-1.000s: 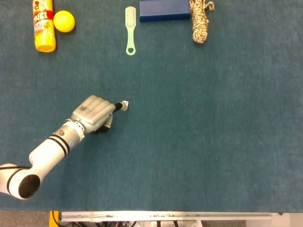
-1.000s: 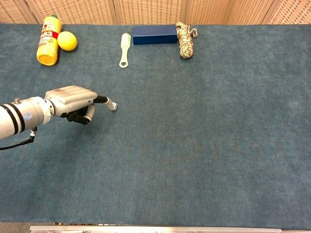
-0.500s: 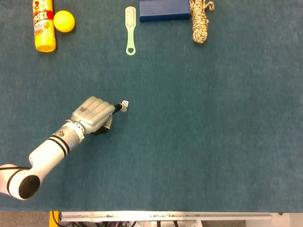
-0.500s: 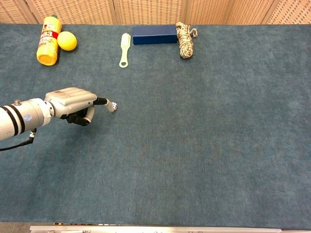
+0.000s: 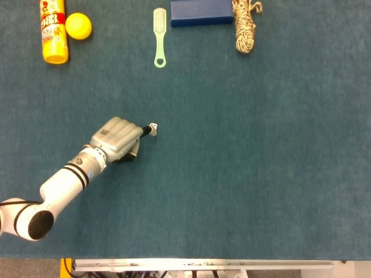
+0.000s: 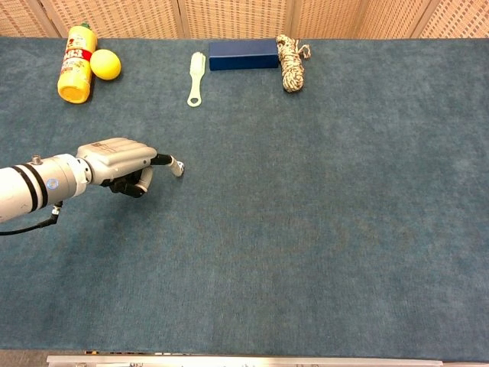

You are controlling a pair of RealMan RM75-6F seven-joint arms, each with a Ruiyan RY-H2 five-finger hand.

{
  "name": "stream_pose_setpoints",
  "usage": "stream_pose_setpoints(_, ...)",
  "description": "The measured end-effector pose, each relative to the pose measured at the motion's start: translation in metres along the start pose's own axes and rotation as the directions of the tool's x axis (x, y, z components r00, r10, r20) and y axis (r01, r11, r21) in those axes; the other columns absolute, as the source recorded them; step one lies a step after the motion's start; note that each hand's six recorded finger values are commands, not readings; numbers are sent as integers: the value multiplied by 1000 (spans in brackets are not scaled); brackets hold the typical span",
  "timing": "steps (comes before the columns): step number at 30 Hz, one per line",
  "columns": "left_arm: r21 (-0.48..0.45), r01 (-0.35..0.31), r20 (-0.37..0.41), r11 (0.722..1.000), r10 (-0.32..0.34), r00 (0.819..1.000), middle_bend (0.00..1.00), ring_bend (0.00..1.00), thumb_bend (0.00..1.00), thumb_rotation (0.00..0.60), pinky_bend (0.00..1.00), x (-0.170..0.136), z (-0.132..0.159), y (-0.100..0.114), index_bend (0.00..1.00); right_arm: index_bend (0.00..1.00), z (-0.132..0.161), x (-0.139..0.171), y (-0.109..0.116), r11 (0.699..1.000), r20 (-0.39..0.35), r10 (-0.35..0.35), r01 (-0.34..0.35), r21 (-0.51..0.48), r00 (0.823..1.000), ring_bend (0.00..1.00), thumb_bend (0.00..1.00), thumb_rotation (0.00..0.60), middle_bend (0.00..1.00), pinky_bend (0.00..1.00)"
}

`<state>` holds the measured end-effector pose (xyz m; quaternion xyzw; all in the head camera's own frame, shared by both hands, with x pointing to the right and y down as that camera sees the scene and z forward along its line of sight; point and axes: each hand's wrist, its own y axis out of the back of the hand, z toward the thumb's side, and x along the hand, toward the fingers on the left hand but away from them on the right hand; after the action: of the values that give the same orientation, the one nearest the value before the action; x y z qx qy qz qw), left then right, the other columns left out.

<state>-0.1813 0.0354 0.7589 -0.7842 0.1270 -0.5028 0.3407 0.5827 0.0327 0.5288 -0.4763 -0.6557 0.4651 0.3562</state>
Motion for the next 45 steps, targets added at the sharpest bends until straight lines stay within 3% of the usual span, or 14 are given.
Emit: stream_pose_setpoints(45,113,-85,-58,990,92,994,1000,842,1000,600,804,16,-9,11,202,313,0,-1,-3,1000,0,10,-10,3,1000,189,0,600,293,288)
